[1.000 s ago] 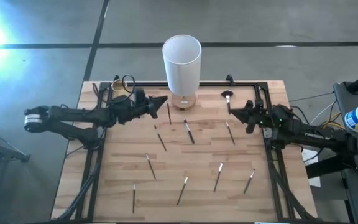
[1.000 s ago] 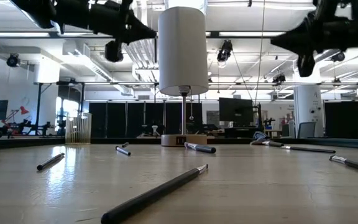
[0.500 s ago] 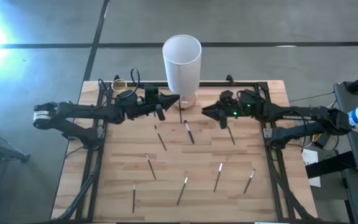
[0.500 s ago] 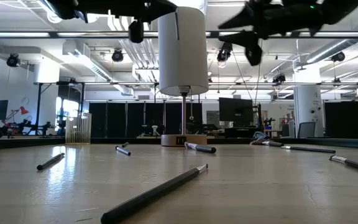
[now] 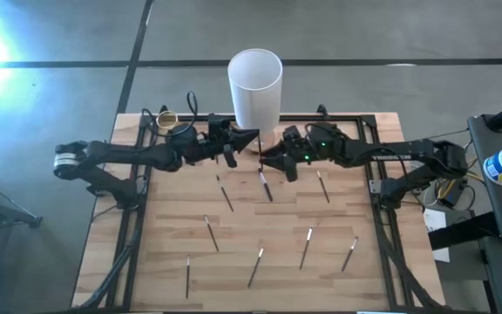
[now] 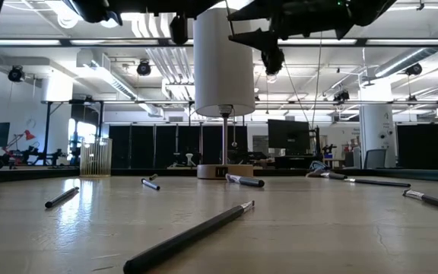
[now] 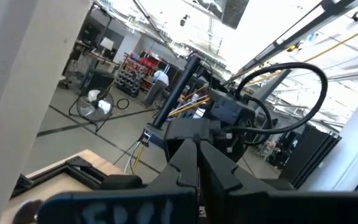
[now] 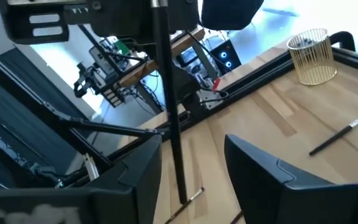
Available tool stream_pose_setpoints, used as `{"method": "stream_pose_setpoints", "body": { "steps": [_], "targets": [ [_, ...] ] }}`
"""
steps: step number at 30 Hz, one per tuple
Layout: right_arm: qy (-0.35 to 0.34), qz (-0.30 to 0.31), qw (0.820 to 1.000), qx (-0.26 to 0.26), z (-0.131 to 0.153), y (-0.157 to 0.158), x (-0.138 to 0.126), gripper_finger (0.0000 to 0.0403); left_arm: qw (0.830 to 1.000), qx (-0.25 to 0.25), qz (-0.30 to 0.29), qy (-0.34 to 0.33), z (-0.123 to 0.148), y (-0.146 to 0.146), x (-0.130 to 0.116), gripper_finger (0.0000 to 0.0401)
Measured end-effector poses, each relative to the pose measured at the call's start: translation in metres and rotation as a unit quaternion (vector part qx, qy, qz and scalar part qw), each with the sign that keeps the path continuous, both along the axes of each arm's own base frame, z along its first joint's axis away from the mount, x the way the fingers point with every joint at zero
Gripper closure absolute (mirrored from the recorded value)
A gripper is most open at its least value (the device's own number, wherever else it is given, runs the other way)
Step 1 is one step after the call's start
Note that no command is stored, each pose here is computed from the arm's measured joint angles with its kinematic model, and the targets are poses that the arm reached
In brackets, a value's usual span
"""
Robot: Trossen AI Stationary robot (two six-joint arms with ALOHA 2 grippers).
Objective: Pick & Place Makeup Brushes
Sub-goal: Put the eyeshadow brush into the makeup holder
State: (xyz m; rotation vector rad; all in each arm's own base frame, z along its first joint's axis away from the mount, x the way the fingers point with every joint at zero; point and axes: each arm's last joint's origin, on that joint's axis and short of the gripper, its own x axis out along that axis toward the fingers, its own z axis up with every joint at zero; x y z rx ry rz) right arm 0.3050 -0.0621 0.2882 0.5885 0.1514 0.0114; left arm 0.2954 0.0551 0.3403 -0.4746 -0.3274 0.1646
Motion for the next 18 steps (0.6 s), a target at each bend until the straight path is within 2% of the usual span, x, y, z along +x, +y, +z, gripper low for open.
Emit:
{"method": "stream_pose_setpoints", "body": {
  "steps": [8,12,18],
  "targets": [
    [-0.018,0.013,1.000,-0.021,0.003,-0.001,0.006,0.0324,1.000,-0.001,0.000,0.000,0.000,0.000,0.000,0.0399],
    [-0.019,0.019,0.999,-0.032,0.004,0.000,0.005,0.0377,0.999,-0.036,-0.007,0.006,-0.002,0.000,-0.001,0.0392],
    [-0.030,0.019,0.998,-0.045,0.012,0.001,0.000,0.0388,0.996,-0.061,-0.018,0.059,-0.003,0.000,-0.005,0.0341]
  ]
}}
